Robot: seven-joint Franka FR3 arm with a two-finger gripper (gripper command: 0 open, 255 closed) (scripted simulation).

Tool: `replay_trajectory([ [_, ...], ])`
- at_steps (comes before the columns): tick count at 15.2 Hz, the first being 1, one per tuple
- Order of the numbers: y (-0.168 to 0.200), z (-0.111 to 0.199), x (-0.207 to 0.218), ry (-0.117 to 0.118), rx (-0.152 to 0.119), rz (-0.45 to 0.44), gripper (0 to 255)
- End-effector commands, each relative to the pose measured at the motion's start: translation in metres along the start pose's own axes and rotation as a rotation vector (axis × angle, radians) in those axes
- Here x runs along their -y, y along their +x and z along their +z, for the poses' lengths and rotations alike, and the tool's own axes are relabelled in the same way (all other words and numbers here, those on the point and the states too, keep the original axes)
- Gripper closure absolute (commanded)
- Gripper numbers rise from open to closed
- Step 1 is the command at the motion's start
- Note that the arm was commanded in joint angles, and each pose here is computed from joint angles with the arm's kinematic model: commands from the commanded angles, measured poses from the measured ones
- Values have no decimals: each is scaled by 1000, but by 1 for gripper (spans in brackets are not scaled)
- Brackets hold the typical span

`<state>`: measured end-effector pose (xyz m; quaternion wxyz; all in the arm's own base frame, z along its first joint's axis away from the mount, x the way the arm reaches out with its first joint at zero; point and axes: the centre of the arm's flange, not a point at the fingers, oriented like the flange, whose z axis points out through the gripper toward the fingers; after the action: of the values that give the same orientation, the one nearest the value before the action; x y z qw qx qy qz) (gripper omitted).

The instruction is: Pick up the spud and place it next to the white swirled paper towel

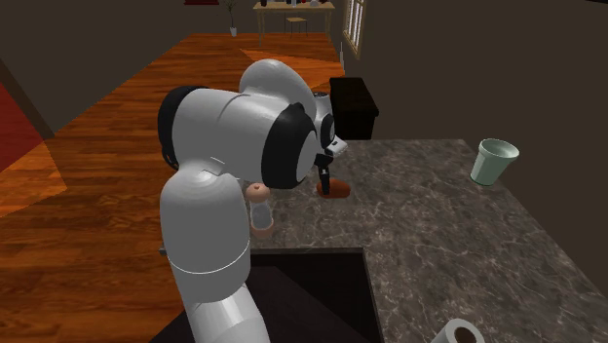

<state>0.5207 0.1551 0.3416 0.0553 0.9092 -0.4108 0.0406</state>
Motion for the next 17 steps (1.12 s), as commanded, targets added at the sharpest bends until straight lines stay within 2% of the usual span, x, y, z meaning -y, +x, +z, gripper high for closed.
replay_trajectory([
  [1, 0, 0, 0, 0, 0, 0, 0],
  [4, 0, 0, 0, 0, 0, 0, 0],
  [5, 0, 0, 0, 0, 0, 0, 255],
  [14, 0, 0, 0, 0, 0, 0, 255],
  [17, 2, -15, -1, 0, 0, 0, 255],
])
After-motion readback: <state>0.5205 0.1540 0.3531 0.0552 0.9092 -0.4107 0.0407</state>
